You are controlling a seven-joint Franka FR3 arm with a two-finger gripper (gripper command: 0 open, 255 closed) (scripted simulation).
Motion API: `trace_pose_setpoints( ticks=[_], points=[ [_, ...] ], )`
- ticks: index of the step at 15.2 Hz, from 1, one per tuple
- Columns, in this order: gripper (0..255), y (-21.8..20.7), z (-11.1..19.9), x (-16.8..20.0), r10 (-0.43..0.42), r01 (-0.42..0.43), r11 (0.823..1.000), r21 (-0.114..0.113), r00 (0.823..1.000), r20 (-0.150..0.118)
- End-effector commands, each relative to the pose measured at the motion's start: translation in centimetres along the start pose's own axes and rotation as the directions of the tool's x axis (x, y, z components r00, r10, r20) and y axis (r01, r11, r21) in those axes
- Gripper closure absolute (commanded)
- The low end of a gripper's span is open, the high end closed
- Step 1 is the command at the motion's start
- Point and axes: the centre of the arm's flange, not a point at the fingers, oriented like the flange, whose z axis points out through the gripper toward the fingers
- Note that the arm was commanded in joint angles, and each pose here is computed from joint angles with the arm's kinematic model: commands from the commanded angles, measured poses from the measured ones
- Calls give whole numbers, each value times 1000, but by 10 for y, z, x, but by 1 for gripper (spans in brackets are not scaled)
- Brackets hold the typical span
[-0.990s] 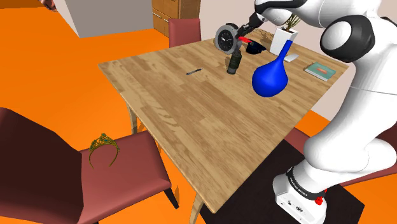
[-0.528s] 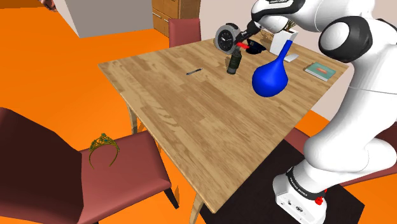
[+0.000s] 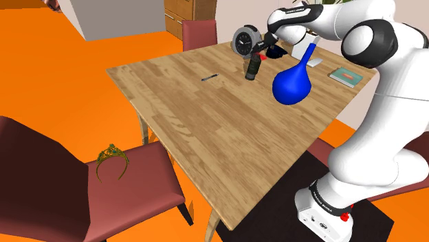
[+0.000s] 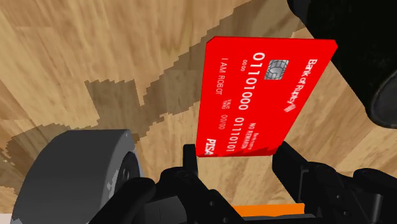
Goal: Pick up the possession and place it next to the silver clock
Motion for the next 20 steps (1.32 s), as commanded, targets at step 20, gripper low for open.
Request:
trace_pose_setpoints(
  ticks=[20],
  points=[
    [255, 0, 82, -55, 0, 0, 1000, 0, 1000, 0]
  ],
)
